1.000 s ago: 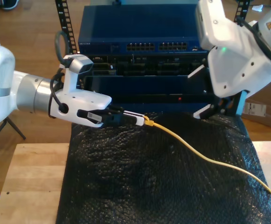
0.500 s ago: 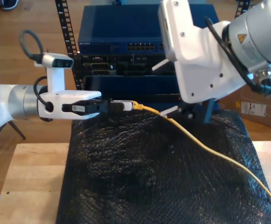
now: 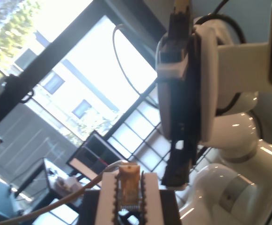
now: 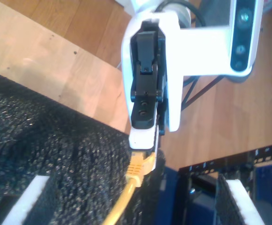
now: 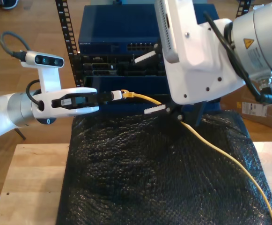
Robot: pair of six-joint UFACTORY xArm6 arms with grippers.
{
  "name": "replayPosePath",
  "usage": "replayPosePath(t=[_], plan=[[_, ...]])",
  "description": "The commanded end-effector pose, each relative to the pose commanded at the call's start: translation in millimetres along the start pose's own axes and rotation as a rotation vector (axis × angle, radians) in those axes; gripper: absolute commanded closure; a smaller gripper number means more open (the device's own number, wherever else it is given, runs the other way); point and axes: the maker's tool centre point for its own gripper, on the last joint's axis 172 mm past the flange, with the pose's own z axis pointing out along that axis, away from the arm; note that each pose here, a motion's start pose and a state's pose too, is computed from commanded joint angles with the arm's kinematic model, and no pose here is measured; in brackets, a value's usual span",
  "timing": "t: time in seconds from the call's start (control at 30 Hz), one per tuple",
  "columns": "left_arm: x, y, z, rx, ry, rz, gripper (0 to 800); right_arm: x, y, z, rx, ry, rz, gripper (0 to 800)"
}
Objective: Grab the cable and plug it in
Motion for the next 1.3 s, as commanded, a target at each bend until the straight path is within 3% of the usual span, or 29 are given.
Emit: replayPosePath(t=[0.4, 0.57, 0.7, 1.03, 1.2, 1.3], plan=[[2.9, 8.9, 2.5, -0.037, 0.011, 0.003, 792, 6.4, 2.5, 11.5, -0.063, 0.025, -0.033, 2], [2.9, 15.3, 4.5, -0.061, 0.007, -0.043, 791, 24.4, -9.1, 26.7, -0.047, 0.048, -0.066, 29], [2.0, 19.8, 6.3, -0.082, 0.004, -0.048, 787, 20.4, -6.7, 27.5, -0.064, 0.039, -0.056, 155], [8.0, 26.6, 6.9, -0.110, 0.026, -0.031, 777, 18.8, -1.6, 25.6, -0.083, 0.033, -0.049, 212], [7.3, 28.1, 7.6, -0.118, 0.026, -0.028, 770, 18.2, 3.4, 24.3, -0.108, 0.048, -0.011, 347], [7.0, 28.0, 8.1, -0.118, 0.025, -0.028, 770, 17.1, 6.0, 23.8, -0.118, 0.046, -0.006, 363]])
